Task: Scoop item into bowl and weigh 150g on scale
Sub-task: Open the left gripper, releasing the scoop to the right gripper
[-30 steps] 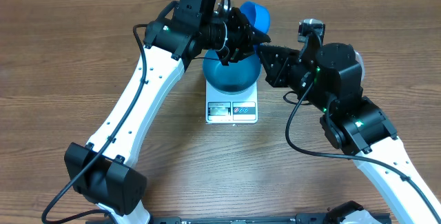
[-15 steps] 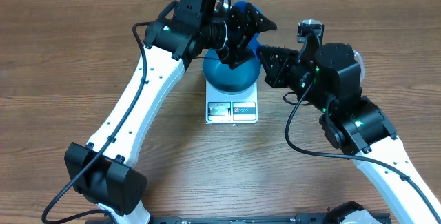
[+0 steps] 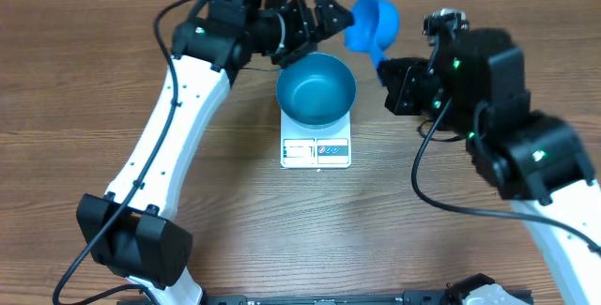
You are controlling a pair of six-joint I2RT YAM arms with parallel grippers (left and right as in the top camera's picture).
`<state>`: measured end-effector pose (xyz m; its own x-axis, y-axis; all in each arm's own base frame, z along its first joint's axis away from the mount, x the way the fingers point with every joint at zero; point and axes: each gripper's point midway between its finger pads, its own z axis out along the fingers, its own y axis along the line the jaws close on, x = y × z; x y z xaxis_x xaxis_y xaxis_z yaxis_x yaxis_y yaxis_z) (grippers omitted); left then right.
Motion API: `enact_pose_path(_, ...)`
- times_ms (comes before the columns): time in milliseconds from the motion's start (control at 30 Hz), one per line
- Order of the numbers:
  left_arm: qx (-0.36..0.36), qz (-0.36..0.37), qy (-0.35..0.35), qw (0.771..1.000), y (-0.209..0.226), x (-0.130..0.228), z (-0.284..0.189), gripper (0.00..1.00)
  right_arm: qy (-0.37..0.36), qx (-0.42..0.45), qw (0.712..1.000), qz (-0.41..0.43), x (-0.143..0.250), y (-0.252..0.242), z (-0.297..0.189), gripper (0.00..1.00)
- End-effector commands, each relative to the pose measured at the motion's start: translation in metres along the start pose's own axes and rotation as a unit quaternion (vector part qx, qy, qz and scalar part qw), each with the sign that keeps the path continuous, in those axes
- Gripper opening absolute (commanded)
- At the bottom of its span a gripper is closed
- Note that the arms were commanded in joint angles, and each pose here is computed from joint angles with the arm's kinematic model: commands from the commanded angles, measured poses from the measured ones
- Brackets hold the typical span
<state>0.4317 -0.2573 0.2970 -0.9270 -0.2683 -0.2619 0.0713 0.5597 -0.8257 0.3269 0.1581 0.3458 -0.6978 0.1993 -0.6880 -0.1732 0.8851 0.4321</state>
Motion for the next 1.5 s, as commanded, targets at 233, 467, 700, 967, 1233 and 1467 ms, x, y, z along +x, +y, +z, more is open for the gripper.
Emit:
enact_pose_path(233,-0.019,0.054,-0.038,0.998,0.022,-0.031,-0.039,0.45,0.115,-0.005,0.992,-0.051,-0.01,0.006,0.017,0.04)
enact_pose_path(467,0.088,0.069,0.031,0.993,-0.015,-0.006,-0.042,0.14,0.112,-0.083,0.99,-0.005,-0.021,0.026,0.012,0.04)
enact_pose_path(700,0.12,0.068,0.045,0.989,-0.031,-0.001,-0.041,0.15,0.139,-0.175,0.975,0.002,-0.014,0.056,0.001,0.04)
enact_pose_path(967,0.127,0.06,0.079,0.987,-0.039,0.019,-0.033,0.16,0.105,-0.175,0.979,0.008,-0.032,0.053,0.004,0.04)
enact_pose_path(1233,0.118,0.046,0.09,0.988,-0.034,0.025,-0.032,0.15,0.074,-0.182,0.981,-0.003,-0.048,0.054,0.005,0.04)
enact_pose_path(1467,0.118,0.046,0.091,0.988,-0.035,0.025,-0.032,0.15,0.058,-0.15,0.987,-0.004,-0.053,0.044,0.009,0.04)
